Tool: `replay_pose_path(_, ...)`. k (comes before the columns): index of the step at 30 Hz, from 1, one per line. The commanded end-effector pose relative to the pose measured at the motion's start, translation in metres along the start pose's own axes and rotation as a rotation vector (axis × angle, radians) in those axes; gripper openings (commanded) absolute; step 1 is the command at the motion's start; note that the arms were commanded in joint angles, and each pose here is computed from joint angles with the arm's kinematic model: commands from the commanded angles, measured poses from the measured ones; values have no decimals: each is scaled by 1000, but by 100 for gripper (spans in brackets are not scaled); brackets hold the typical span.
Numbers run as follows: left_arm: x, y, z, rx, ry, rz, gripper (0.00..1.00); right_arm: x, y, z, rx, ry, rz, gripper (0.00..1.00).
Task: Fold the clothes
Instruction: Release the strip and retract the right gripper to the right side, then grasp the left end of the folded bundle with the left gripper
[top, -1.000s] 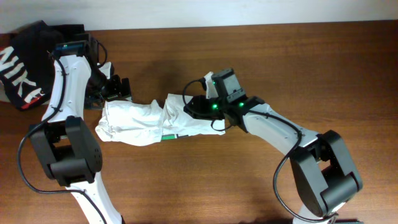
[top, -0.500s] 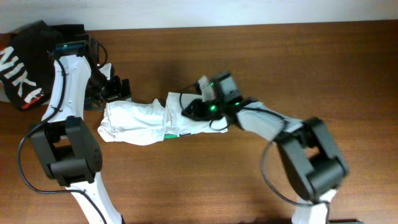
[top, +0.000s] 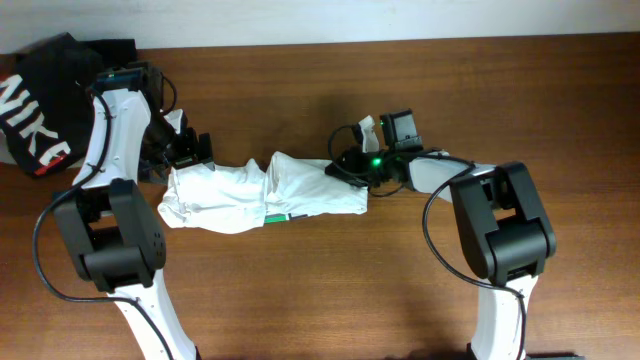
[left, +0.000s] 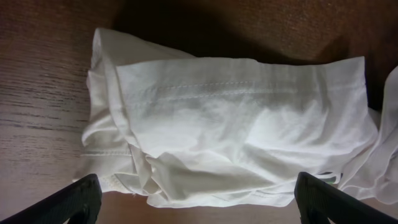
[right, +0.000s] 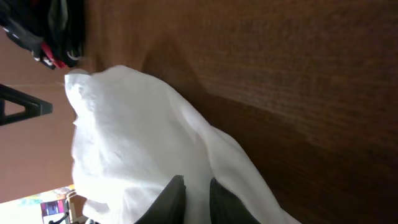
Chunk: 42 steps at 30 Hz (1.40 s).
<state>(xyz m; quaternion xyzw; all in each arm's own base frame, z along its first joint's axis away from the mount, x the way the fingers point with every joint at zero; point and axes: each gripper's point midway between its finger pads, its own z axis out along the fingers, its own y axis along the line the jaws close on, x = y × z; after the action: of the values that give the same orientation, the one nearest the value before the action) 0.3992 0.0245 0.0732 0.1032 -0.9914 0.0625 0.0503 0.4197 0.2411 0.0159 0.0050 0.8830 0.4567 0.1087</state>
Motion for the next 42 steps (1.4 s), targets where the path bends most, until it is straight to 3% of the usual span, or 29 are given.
replay_pose_path(1,2,-1,2,2,13,12,99,-16,48,-37,-66,-55,-155,26)
replay_pose_path(2,2,-1,2,2,13,12,99,-18,63,-49,-70,-70,-184,31)
replay_pose_path(3,2,-1,2,2,12,12,99,-18,75,-58,-73,-83,-210,44)
replay_pose_path(5,2,-1,2,2,12,12,99,-17,100,-79,-85,-106,-239,90)
replay_pose_path(6,1,-1,2,2,12,12,99,-17,111,-91,-88,-120,-250,99)
replay_pose_path(9,0,-1,2,3,6,13,99,-25,87,-128,-3,-168,-142,99)
replay_pose_path(14,-5,6,2,-36,-14,14,99,-3,-61,-228,419,-237,369,99)
replay_pose_path(19,-13,59,-8,-325,-95,-231,99,33,-130,-298,664,-286,619,99)
replay_pose_path(24,-13,77,-10,-332,-97,-276,99,39,-146,-316,761,-307,644,99)
replay_pose_path(26,-15,81,-10,-301,-86,-216,99,39,-146,-316,761,-308,644,99)
replay_pose_path(28,-19,83,-8,-221,-88,-180,99,36,-146,-317,760,-319,636,99)
replay_pose_path(32,-27,74,-11,116,-117,-100,99,36,-147,-317,760,-321,634,99)
replay_pose_path(34,-26,76,-16,213,-131,-81,99,36,-147,-317,760,-321,634,99)
replay_pose_path(42,-13,87,3,223,-90,-66,99,36,-147,-317,760,-321,634,99)
